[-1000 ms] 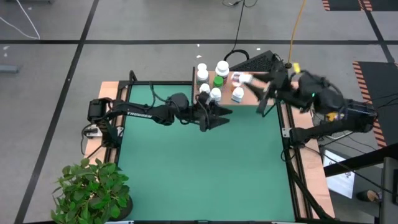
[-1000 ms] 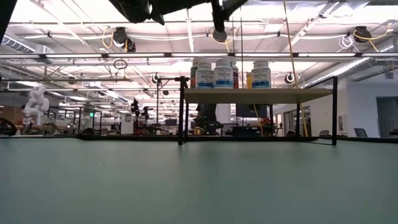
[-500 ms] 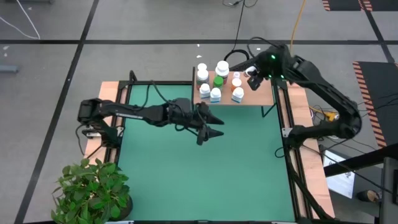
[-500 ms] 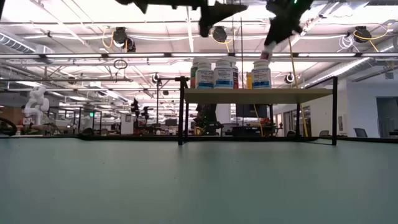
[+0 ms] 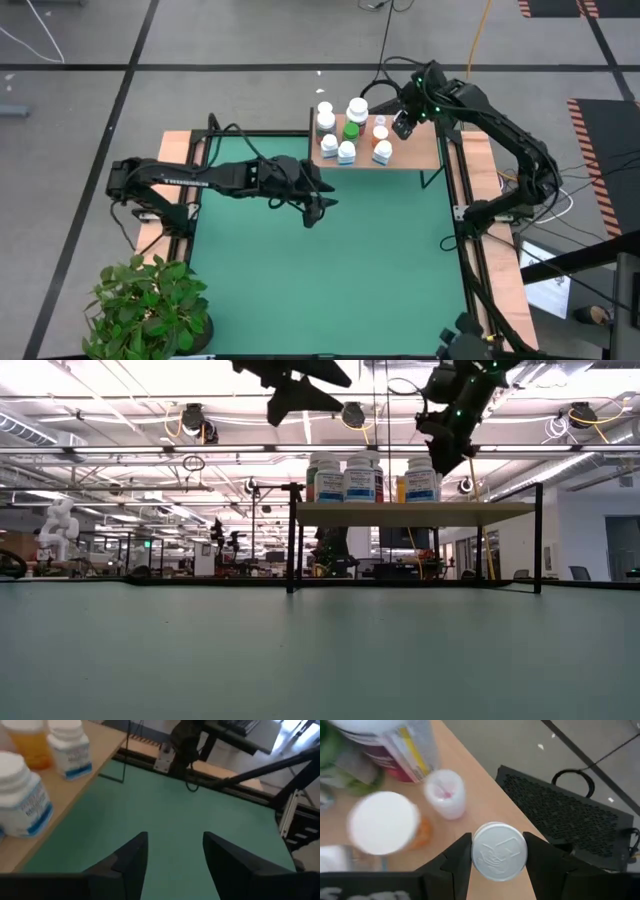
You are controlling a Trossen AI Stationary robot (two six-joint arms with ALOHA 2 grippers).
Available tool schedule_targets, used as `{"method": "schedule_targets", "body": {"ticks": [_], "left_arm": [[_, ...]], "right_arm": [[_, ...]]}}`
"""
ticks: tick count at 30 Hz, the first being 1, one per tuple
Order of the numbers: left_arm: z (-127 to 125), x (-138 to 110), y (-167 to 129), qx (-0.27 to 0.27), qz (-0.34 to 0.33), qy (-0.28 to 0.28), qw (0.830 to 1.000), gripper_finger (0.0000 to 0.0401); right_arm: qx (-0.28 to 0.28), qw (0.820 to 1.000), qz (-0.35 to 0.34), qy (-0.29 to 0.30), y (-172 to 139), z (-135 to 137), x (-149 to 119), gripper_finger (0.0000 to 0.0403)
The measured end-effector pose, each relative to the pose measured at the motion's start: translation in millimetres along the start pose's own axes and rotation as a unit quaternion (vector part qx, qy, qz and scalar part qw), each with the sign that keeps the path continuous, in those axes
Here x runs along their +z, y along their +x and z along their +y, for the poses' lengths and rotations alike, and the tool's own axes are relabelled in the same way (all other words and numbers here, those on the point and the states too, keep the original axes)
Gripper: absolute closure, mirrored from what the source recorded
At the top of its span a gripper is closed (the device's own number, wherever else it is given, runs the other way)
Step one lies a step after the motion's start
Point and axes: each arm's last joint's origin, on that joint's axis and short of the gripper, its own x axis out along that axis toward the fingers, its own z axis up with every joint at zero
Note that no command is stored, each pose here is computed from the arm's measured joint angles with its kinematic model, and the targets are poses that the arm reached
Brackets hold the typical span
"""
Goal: Pick and place medicine bottles onto shelf by color
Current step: Put the white and black pill bottle on the shelf, then return to Home Position
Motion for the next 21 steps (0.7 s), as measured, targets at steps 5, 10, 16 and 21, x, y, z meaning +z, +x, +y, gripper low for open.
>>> {"method": "schedule_targets", "body": {"ticks": [5, 10, 16, 21], "left_arm": [[1.6, -1.9, -0.2, 0.009, 0.011, -0.006, 1.0, 0.0214], [2.9, -3.5, -0.5, 0.02, 0.019, -0.012, 1.0, 0.0215], [9.2, -1.9, -0.5, 0.029, 0.015, -0.034, 0.999, 0.0215], [14.1, 0.6, -6.1, 0.037, 0.014, -0.053, 0.998, 0.0215]], "right_arm": [[-0.002, 1.0, 0.02, 0.005, 11.2, -7.3, -1.3, 0.0251], [0.005, 0.999, 0.035, 0.0, 12.6, -7.1, -3.9, 0.0239], [0.014, 0.999, 0.033, 0.005, 12.6, -6.5, -3.9, 0.0207], [0.013, 0.999, 0.031, 0.02, 9.9, -6.3, -4.2, 0.0155]]}}
